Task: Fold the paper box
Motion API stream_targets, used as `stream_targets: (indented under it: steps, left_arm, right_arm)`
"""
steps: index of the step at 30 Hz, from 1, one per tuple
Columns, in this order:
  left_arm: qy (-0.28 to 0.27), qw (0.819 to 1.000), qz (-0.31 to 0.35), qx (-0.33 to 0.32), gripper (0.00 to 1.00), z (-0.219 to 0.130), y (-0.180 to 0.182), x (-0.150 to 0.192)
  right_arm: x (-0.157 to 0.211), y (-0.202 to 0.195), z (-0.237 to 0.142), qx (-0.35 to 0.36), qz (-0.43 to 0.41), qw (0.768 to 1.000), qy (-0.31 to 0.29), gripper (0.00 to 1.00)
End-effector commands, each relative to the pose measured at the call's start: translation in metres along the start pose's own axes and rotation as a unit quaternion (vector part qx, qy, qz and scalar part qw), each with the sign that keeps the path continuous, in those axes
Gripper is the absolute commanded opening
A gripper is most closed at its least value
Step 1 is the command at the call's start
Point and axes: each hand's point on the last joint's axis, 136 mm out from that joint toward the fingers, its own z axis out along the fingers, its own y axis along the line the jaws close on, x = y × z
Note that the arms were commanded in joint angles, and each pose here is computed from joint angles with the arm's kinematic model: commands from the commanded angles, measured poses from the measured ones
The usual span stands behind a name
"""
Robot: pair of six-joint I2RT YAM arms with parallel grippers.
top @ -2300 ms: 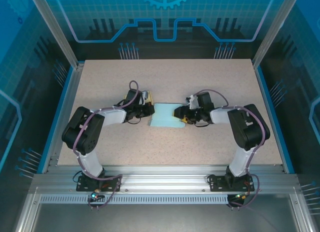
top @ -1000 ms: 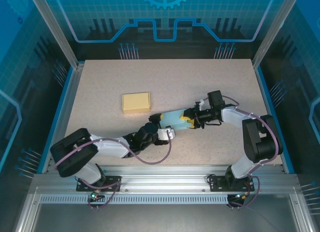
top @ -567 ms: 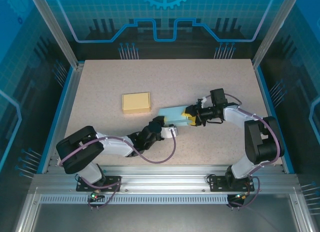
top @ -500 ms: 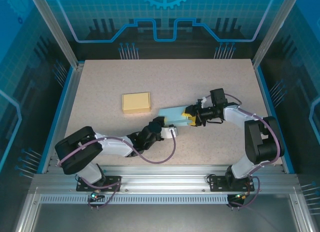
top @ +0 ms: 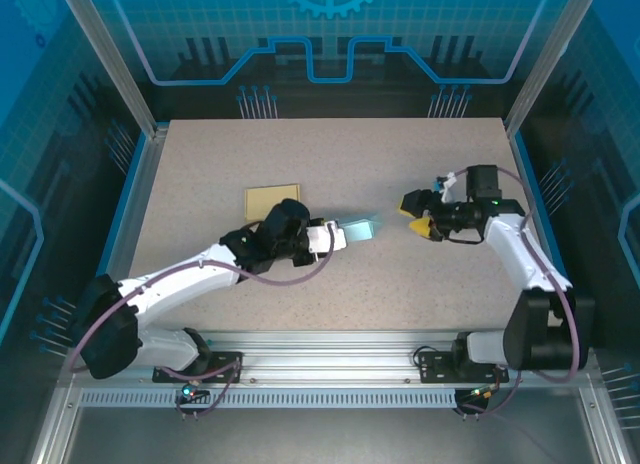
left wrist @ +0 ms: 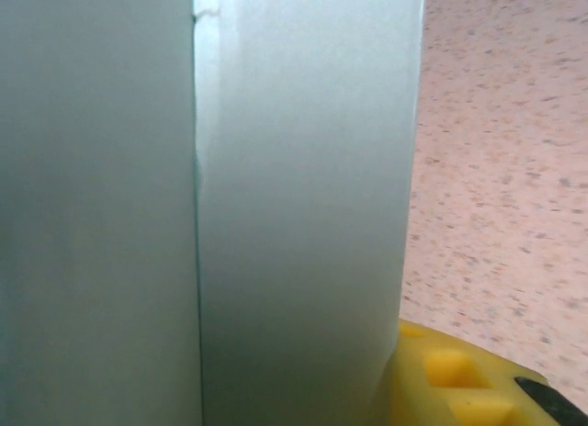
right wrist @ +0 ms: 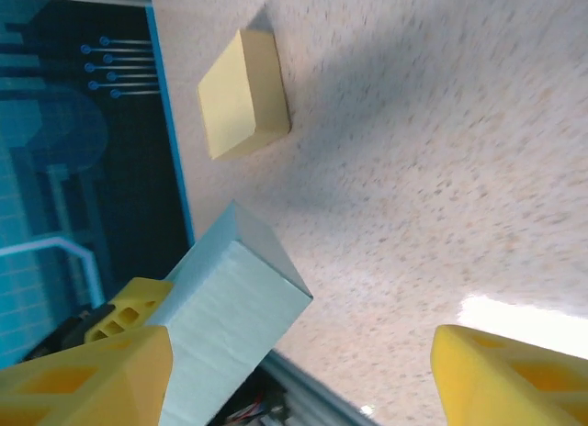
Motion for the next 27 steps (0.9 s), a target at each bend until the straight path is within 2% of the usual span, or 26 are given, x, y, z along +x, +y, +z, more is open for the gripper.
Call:
stream_targets:
  steps: [1,5,10,14,20,24,27]
  left_arm:
    - [0.071,0.984,-0.036,0.157,0.33,-0.005,-0.049,0.023]
    - [0.114,0.969,-0.046,0.214,0.35,-0.002,-0.050,0.024]
    - [0.123,0.957,-0.049,0.257,0.35,0.012,-0.045,0.018]
    - [0.164,0.947,-0.051,0.272,0.36,0.032,-0.036,0.031]
    - [0.178,0.939,-0.058,0.290,0.40,0.051,-0.023,0.038]
    - [0.182,0.937,-0.053,0.295,0.61,0.057,-0.022,0.040]
    - [0.174,0.941,-0.047,0.287,0.66,0.060,-0.019,0.038]
  right_arm:
    - [0.006,-0.010,-0.024,0.079,-0.075,0.994,-0.029,0.75]
    - [0.012,-0.002,-0.044,0.112,-0.151,0.980,-0.065,0.75]
    - [0.021,0.006,-0.055,0.164,-0.232,0.955,-0.085,0.74]
    - [0.026,0.008,-0.049,0.195,-0.269,0.939,-0.088,0.72]
    - [0.029,0.004,-0.030,0.217,-0.293,0.928,-0.081,0.70]
    - [0.028,0.003,-0.021,0.235,-0.307,0.919,-0.077,0.70]
    - [0.025,0.003,-0.016,0.235,-0.309,0.918,-0.081,0.70]
